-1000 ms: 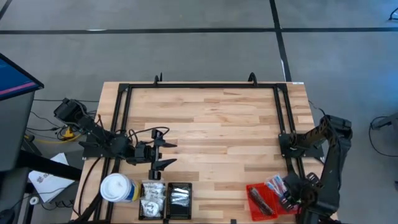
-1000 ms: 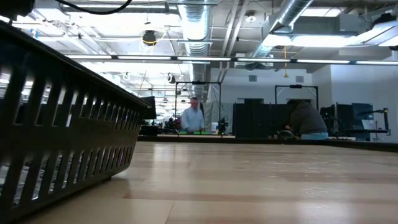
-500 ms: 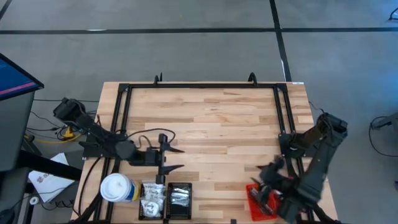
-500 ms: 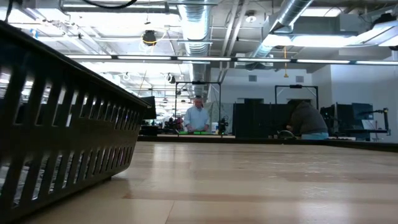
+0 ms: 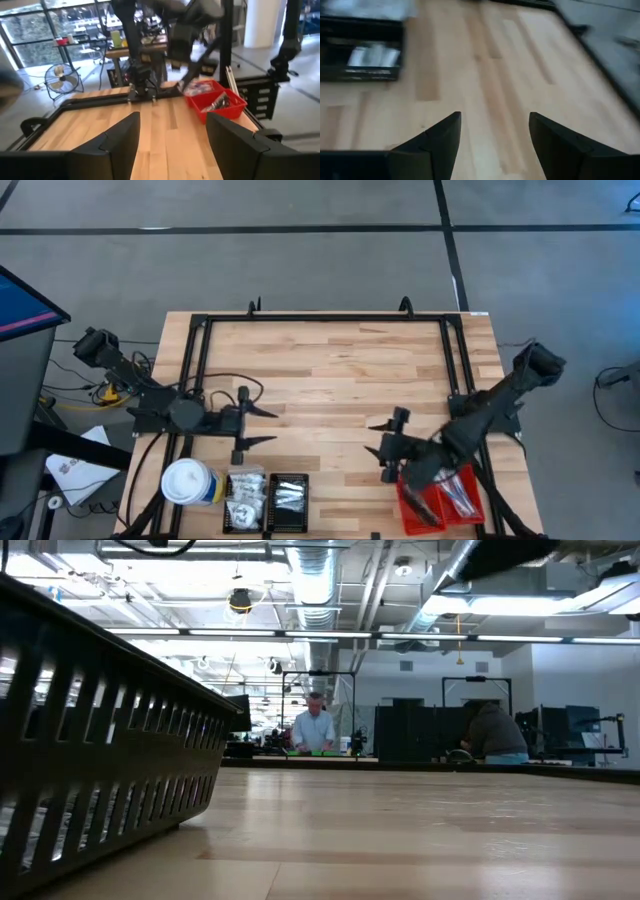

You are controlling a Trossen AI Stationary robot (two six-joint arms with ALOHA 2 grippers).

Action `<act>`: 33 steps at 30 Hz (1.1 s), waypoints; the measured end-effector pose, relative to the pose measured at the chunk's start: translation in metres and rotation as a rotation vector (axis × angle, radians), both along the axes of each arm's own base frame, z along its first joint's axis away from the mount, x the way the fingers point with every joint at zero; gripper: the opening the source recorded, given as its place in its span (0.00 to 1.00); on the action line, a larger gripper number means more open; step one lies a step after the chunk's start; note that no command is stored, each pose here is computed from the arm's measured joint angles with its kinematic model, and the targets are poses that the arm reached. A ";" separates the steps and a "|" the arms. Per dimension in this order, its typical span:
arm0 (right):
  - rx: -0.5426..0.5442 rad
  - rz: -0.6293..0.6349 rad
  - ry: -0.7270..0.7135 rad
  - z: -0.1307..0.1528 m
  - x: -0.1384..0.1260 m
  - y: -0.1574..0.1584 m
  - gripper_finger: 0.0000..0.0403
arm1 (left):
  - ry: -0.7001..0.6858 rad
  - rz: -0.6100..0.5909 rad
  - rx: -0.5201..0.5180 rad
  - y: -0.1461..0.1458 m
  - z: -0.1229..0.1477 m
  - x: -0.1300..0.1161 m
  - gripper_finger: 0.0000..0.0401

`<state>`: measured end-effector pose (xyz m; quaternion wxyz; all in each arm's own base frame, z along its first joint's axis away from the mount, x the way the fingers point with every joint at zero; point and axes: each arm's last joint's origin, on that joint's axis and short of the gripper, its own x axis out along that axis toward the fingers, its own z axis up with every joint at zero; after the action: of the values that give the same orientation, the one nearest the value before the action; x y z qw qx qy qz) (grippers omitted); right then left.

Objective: Pick & Place Travel size toiletries
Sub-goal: Return to Home Position

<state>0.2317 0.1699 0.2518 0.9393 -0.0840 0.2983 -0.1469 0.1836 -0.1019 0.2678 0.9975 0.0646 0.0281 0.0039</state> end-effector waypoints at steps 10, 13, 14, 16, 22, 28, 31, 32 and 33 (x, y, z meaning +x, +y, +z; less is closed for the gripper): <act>0.076 0.200 -0.334 -0.038 -0.021 -0.099 0.56 | -0.056 0.021 0.030 0.013 -0.009 -0.016 0.54; 0.076 0.176 -0.396 -0.044 -0.036 -0.128 0.56 | -0.049 0.112 0.030 0.019 -0.014 -0.019 0.54; 0.085 0.185 -0.411 -0.045 -0.042 -0.136 0.56 | -0.051 0.146 0.019 0.022 -0.016 -0.020 0.54; 0.106 0.201 -0.440 -0.048 -0.052 -0.151 0.56 | -0.055 0.196 0.004 0.029 -0.018 -0.021 0.54; 0.131 0.187 -0.521 -0.056 -0.077 -0.175 0.56 | -0.064 0.112 -0.111 0.043 -0.028 -0.025 0.54; 0.146 0.079 -0.546 -0.074 -0.092 -0.183 0.56 | -0.056 0.162 -0.110 0.059 -0.049 -0.034 0.54; 0.145 0.026 -0.568 -0.084 -0.100 -0.186 0.56 | -0.035 0.239 -0.112 0.065 -0.067 -0.041 0.54; 0.143 0.021 -0.578 -0.087 -0.103 -0.186 0.56 | -0.034 0.253 -0.112 0.067 -0.073 -0.044 0.54; 0.144 0.018 -0.576 -0.090 -0.105 -0.187 0.56 | -0.042 0.259 -0.113 0.068 -0.076 -0.047 0.54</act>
<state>0.1269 -0.0168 0.1616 0.9902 0.0253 0.0282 -0.1348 0.1369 -0.0342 0.1913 0.9911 0.0040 0.0157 0.1321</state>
